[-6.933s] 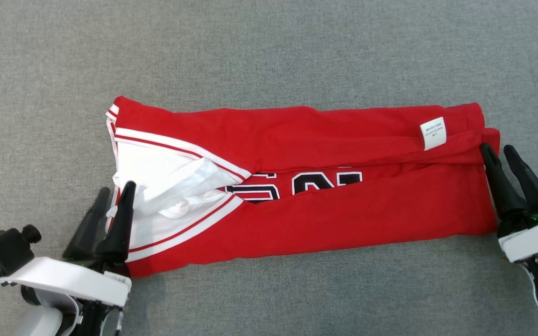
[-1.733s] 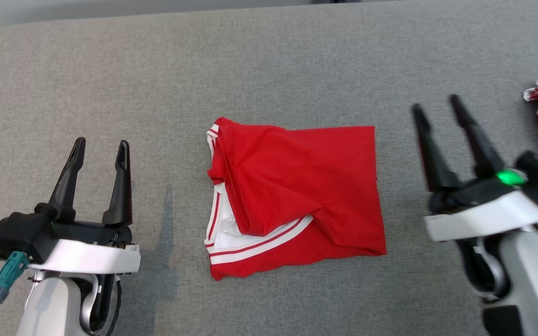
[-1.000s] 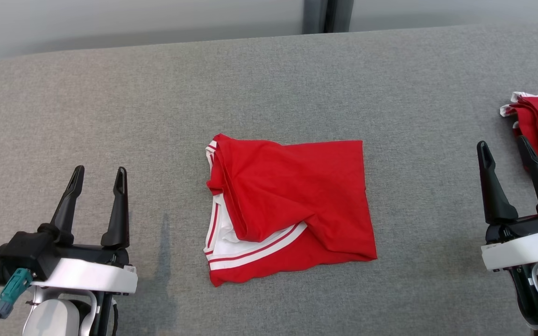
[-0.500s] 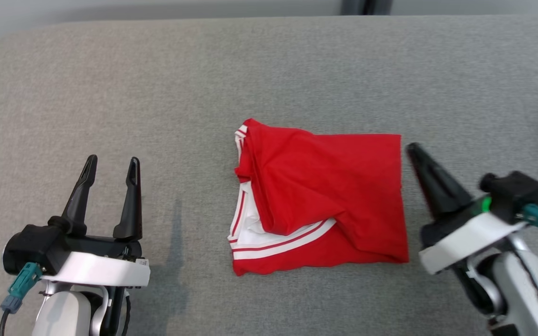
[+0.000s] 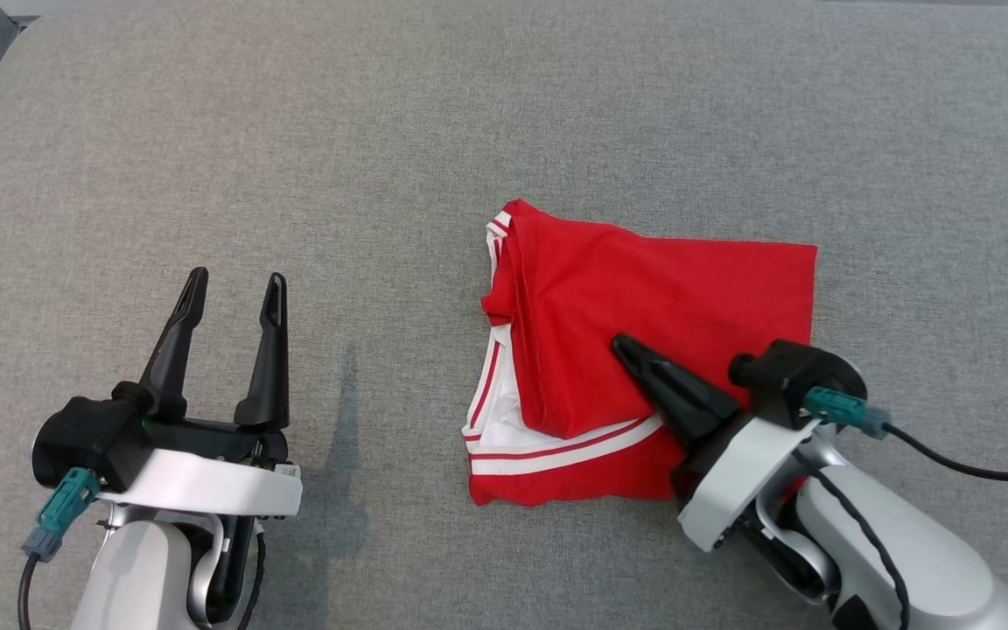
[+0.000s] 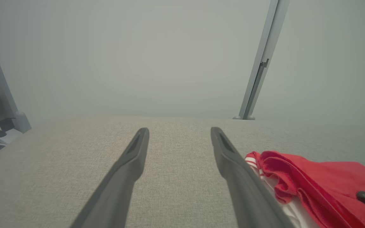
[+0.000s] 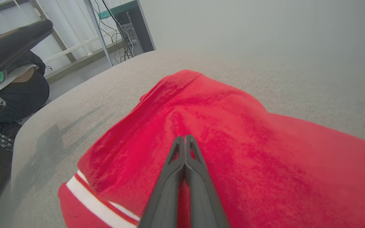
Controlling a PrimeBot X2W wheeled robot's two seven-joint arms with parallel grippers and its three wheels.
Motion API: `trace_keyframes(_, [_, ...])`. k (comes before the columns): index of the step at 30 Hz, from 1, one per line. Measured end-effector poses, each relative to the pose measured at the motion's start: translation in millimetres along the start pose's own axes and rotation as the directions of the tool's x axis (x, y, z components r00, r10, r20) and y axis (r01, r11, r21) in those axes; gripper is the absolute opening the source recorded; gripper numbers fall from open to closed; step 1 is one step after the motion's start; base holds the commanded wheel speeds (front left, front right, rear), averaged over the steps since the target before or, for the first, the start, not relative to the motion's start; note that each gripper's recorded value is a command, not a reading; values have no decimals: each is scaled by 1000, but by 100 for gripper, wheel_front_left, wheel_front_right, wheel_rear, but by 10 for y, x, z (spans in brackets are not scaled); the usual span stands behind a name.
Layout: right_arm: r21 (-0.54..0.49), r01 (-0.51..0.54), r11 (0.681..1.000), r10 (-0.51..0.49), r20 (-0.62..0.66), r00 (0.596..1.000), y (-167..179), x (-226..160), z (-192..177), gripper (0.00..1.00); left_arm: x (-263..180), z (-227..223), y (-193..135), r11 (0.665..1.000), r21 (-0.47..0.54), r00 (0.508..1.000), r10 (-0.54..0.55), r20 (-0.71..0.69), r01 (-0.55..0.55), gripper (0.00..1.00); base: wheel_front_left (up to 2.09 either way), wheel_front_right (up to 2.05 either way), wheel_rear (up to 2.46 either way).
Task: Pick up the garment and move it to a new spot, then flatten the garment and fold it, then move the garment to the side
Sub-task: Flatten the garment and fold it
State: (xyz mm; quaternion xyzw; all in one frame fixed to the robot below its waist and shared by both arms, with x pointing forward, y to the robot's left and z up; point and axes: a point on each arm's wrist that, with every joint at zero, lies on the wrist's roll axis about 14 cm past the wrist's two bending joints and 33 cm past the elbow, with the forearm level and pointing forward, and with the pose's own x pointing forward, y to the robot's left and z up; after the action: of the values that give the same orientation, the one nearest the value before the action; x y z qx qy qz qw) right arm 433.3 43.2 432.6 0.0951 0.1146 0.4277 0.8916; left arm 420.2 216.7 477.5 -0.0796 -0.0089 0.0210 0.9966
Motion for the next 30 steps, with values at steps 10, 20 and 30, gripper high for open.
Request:
trace_keyframes(10, [59, -112, 992, 116, -61, 991, 385, 104, -228, 0, 29, -48, -1, 1000, -3, 1000, -2, -11, 2, 100, 0, 0, 0])
trace_keyframes(20, [68, -78, 995, 82, -71, 994, 280, 221, -286, 0, 60, -33, 5, 1000, -8, 1000, -2, -3, 2, 100, 0, 0, 0])
trace_keyframes(30, [114, -101, 988, 112, -98, 989, 518, 147, -383, 0, 38, 27, -31, 1000, -15, 1000, -10, 12, 10, 100, 0, 0, 0])
